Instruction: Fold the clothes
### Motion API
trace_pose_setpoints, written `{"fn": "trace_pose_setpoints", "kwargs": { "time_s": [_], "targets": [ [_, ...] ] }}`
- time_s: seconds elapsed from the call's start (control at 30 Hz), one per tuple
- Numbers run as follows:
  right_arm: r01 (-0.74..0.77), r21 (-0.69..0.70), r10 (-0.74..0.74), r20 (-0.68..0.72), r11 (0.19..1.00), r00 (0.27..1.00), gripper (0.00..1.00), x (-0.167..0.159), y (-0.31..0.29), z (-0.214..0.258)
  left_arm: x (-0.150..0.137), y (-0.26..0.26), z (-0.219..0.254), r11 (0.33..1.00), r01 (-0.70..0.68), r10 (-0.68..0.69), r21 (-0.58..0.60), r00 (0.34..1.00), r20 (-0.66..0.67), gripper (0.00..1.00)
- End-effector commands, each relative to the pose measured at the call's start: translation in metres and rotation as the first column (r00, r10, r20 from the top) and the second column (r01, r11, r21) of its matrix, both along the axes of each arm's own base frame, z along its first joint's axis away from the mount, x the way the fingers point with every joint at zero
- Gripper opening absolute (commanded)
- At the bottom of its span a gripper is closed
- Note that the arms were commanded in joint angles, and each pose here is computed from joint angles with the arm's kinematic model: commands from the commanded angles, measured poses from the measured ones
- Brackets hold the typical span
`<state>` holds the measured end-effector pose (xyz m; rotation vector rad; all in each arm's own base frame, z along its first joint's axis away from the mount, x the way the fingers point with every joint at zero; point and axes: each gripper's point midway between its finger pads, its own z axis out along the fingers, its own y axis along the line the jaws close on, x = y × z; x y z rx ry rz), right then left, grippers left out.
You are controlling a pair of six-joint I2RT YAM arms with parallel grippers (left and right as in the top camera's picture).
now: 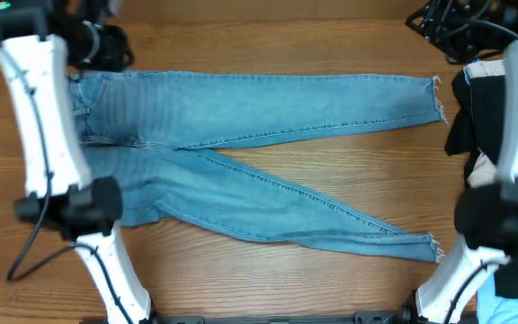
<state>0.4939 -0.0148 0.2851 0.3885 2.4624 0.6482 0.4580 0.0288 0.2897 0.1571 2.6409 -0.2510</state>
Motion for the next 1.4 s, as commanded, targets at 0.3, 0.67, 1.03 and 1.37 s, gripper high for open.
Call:
{"fn": "trace_pose_setpoints", "kwargs": {
  "time_s": [0.3, 0.67, 1.03, 1.37],
  "targets": [
    [0.272, -0.249, -0.273, 0.03, 0.93, 0.962, 0.79, -0.171, -0.028, 0.108, -0.134, 0.048, 0.099, 0.951, -0.303, 0.292, 0.06, 0.944, 0.154, 0.56],
    [0.38, -0.262, -0.445, -0.268, 0.887, 0.855, 0.96, -0.196, -0.035, 0.023, -0.17, 0.081, -0.073, 0.873, -0.458, 0.488, 0.171, 0.807, -0.332, 0.71],
    [0.343, -0.307, -0.454, -0.458, 0.887, 0.764, 0.98, -0.195, -0.043, -0.121, -0.157, 0.121, -0.217, 0.838, -0.528, 0.519, 0.141, 0.686, -0.51, 0.64],
    [0.489, -0.317, -0.579, -0.54, 0.813, 0.611, 0.99, -0.233, -0.091, -0.166, -0.146, 0.139, -0.279, 0.851, -0.487, 0.508, 0.198, 0.666, -0.546, 0.42]
  ]
}}
